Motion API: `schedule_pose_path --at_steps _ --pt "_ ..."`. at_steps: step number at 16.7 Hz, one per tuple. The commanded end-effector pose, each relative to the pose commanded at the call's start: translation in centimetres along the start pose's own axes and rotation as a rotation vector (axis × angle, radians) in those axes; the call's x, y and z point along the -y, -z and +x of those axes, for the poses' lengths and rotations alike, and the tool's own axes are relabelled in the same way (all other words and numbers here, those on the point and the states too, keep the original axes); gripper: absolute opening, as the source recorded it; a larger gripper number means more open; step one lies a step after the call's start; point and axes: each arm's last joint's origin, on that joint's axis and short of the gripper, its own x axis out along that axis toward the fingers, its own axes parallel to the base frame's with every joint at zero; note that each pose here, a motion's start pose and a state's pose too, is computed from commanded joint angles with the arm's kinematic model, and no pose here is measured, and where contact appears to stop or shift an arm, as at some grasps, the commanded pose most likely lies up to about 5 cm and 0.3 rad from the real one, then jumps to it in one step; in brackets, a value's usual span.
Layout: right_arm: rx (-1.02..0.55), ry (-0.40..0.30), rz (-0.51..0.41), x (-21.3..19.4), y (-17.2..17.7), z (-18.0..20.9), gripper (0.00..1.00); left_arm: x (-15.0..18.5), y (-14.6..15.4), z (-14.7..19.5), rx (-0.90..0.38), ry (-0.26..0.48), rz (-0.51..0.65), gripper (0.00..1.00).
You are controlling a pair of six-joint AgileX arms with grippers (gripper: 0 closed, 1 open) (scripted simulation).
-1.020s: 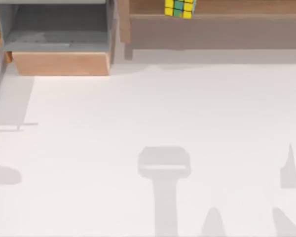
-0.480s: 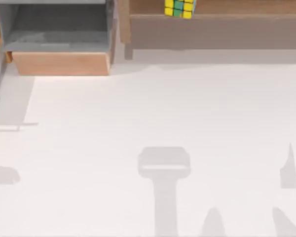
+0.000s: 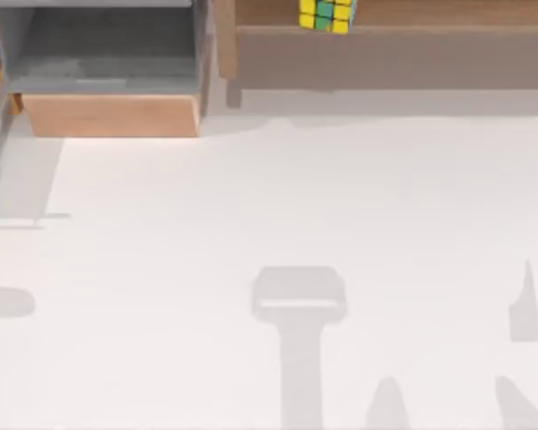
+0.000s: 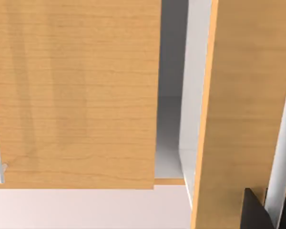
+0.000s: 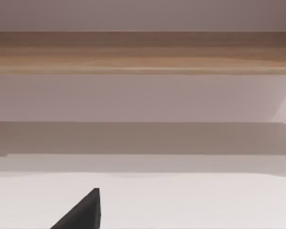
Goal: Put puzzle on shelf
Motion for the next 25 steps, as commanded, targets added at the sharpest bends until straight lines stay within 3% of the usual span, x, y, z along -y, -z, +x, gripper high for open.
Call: schedule_pose_path --at_steps 6,12,20,25 --pt "0.0 0.0 0.0 0.0 0.0 0.0 1.0 0.0 -0.2 4.4 0.005 0.002 -0.003 0.0" --pt "0.0 0.0 0.0 0.0 0.0 0.0 1.0 0.1 0.0 4.8 -0.002 0.007 -0.006 0.0" --pt "0.0 0.0 0.0 0.0 0.0 0.0 1.0 0.0 -0.1 10.5 -0.001 0.008 -0.007 0.0" --pt "0.0 0.0 0.0 0.0 0.0 0.0 1.0 0.1 0.0 10.6 -0.003 0.012 -0.01 0.0"
